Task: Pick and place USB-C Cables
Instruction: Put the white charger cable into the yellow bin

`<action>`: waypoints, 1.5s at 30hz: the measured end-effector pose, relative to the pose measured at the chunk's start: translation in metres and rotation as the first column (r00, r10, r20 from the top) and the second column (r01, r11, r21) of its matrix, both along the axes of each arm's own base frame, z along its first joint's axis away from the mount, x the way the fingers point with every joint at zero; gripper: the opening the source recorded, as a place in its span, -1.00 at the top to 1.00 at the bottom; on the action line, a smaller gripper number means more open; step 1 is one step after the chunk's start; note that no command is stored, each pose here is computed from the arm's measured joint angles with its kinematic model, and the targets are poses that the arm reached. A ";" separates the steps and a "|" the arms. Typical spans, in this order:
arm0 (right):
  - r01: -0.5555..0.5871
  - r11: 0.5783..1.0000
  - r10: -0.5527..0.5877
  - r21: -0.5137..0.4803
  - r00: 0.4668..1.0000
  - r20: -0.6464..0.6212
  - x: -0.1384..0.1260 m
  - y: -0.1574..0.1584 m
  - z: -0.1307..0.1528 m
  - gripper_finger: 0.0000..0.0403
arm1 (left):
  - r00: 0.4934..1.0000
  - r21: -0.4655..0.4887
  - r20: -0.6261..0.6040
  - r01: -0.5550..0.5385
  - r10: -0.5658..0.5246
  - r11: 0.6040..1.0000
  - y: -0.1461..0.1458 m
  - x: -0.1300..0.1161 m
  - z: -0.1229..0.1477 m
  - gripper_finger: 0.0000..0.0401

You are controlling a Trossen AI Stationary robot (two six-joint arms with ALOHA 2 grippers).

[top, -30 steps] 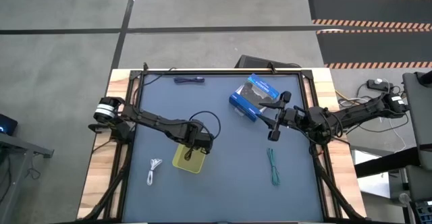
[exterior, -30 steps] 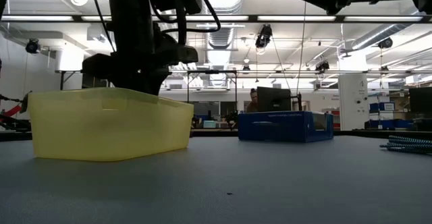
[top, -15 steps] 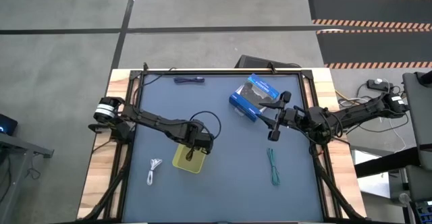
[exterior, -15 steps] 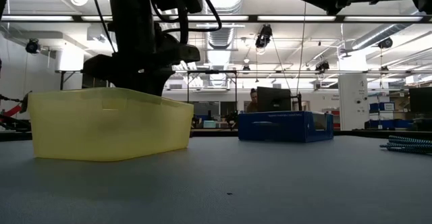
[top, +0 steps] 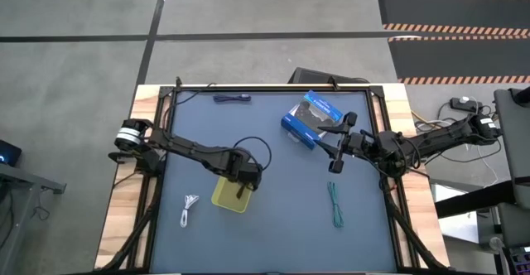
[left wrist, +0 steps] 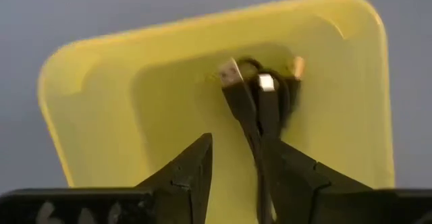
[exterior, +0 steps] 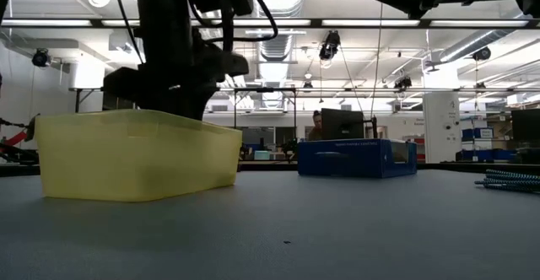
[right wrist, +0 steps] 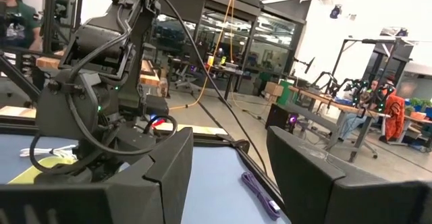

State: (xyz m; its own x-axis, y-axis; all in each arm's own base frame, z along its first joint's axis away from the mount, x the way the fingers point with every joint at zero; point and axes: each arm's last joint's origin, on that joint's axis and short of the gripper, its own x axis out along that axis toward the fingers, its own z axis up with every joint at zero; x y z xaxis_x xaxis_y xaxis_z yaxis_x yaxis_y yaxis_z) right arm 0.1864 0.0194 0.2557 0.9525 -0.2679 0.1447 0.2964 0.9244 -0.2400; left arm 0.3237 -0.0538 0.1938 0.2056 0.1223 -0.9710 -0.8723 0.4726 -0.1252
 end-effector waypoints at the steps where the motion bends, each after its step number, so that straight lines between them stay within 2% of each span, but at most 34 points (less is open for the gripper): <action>1: 0.000 1.000 0.000 0.000 1.000 0.000 0.000 0.000 0.000 0.09 | 1.000 -0.014 0.005 0.014 -0.014 1.000 0.000 0.000 0.003 0.44; 8: 0.001 1.000 -0.001 0.000 1.000 0.000 0.000 0.000 0.000 0.09 | 0.995 -0.094 0.088 0.061 -0.053 0.994 -0.003 -0.002 0.032 0.44; 15: 0.000 1.000 0.000 0.003 1.000 0.001 0.000 0.000 0.000 0.09 | 0.981 -0.156 0.176 0.105 -0.077 0.982 -0.010 -0.016 0.061 0.44; 21: -0.001 1.000 0.001 0.006 1.000 0.001 0.000 0.000 0.000 0.09 | 0.964 -0.304 0.212 0.219 -0.158 0.927 -0.027 -0.031 0.077 0.44; 24: -0.001 1.000 0.001 0.007 1.000 -0.001 0.000 0.000 0.000 0.09 | 0.966 -0.319 0.167 0.243 -0.198 0.916 -0.038 -0.044 0.079 0.44; 28: -0.001 1.000 0.001 0.007 1.000 -0.010 0.000 0.000 -0.001 0.09 | 0.986 -0.366 -0.062 0.119 -0.152 0.923 -0.051 -0.067 0.073 0.45; 31: 0.000 1.000 0.000 0.007 1.000 -0.013 0.000 0.000 -0.001 0.09 | 0.968 -0.362 -0.245 -0.041 -0.053 0.931 -0.059 -0.086 0.068 0.45; 33: 0.001 1.000 -0.001 0.007 1.000 -0.013 0.000 0.000 -0.001 0.09 | 0.946 -0.338 -0.324 -0.120 0.004 0.934 -0.065 -0.095 0.064 0.45; 45: 0.005 1.000 -0.005 0.012 1.000 -0.012 0.000 0.000 -0.001 0.09 | 0.898 -0.270 -0.420 -0.261 0.131 0.927 -0.095 -0.121 0.038 0.45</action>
